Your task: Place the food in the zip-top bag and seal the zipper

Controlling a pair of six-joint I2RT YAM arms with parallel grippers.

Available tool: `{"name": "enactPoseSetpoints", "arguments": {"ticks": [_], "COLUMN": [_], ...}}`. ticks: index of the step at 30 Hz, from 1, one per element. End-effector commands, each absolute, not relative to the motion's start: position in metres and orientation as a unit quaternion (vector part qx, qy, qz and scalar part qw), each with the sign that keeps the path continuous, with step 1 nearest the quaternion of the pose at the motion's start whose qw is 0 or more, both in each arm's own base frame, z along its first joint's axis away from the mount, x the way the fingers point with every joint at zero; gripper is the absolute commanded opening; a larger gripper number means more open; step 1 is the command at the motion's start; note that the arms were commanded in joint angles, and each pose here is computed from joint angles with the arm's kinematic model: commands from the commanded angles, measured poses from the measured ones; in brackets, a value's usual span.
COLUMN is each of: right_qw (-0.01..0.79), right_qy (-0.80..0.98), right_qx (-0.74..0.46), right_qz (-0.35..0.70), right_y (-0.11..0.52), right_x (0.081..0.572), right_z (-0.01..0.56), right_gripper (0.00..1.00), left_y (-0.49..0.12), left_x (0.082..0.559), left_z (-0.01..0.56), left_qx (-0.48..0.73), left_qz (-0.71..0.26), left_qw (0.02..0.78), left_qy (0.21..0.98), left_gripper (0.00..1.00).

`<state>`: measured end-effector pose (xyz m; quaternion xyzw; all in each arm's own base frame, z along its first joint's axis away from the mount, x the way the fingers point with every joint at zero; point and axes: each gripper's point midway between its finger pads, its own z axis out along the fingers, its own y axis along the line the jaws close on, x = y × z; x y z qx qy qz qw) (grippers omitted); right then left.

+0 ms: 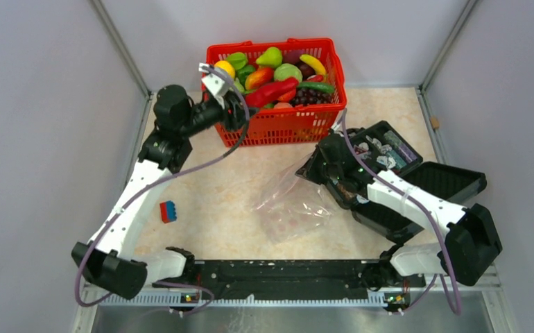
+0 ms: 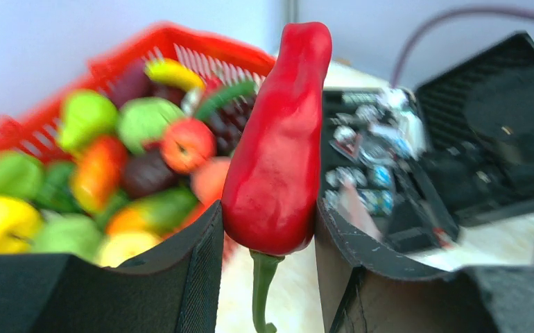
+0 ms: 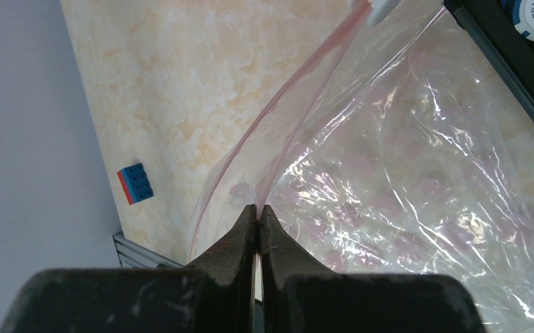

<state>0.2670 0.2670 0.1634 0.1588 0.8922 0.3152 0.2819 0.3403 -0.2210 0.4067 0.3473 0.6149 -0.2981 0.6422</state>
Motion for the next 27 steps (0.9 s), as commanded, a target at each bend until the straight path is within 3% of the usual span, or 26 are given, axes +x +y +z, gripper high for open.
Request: {"name": "enactPoseSetpoints", "arguments": {"ticks": [1, 6, 15, 23, 27], "right_qw": [0.328, 0.342, 0.345, 0.346, 0.344], "right_qy": [0.858, 0.845, 0.833, 0.838, 0.839], "right_qx": [0.19, 0.216, 0.252, 0.265, 0.266], "right_qz": [0.346, 0.35, 0.351, 0.328, 0.327], "right_y": [0.268, 0.261, 0.253, 0.247, 0.249], "right_x": [0.286, 0.288, 0.288, 0.291, 0.293], "right_z": [0.202, 0.211, 0.214, 0.203, 0.199], "right_gripper": [0.0, 0.0, 0.0, 0.0, 0.0], "left_y": [-0.233, -0.232, -0.232, -0.235, -0.239], "left_x": [0.302, 0.267, 0.241, 0.238, 0.225], "left_z": [0.323, 0.283, 0.267, 0.293, 0.315], "left_qx": [0.304, 0.295, 0.327, 0.323, 0.338], "left_qz": [-0.296, -0.253, -0.181, -0.169, -0.207], "left_qw": [0.526, 0.471, 0.431, 0.469, 0.487], "left_qy": [0.737, 0.792, 0.821, 0.805, 0.778], "left_gripper": [0.0, 0.0, 0.0, 0.0, 0.0]}}
